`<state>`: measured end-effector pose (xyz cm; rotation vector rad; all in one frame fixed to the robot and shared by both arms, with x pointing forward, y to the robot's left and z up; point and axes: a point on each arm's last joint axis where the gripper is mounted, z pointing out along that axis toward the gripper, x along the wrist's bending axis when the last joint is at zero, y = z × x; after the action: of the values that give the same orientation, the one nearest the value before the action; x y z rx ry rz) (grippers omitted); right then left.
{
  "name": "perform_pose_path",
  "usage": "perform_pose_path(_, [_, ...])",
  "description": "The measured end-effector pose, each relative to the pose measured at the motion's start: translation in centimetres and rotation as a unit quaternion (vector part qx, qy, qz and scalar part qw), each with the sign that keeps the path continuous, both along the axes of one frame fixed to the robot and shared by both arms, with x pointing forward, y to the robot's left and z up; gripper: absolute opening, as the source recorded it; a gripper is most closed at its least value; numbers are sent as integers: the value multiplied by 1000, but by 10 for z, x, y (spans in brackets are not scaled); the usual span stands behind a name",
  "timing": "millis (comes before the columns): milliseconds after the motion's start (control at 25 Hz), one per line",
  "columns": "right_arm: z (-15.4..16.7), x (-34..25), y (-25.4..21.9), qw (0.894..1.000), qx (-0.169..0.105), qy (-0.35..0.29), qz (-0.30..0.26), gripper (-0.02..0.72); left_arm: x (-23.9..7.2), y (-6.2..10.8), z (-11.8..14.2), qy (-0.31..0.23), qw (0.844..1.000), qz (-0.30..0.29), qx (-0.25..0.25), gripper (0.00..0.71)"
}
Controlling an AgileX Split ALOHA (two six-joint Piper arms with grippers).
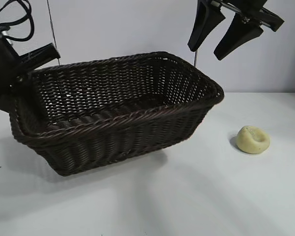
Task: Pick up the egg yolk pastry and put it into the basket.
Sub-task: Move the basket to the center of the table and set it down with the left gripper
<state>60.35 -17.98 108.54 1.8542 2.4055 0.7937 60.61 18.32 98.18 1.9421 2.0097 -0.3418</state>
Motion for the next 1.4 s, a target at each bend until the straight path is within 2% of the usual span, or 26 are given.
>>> perform_pose_path(360, [0, 0, 0, 1000, 0, 1, 0, 413, 21, -6, -14, 5, 998, -68, 6, 102])
perform_pose_path(640, [0, 0, 0, 1000, 0, 2, 1, 413, 24, -5, -33, 20, 997, -75, 16, 102])
perform_pose_path(800, [0, 0, 0, 1000, 0, 2, 1, 413, 29, -5, -41, 10, 997, -72, 19, 102])
perform_pose_path(1400, [0, -1, 0, 1000, -1, 3, 1, 413, 32, -5, -42, -8, 997, -72, 21, 102])
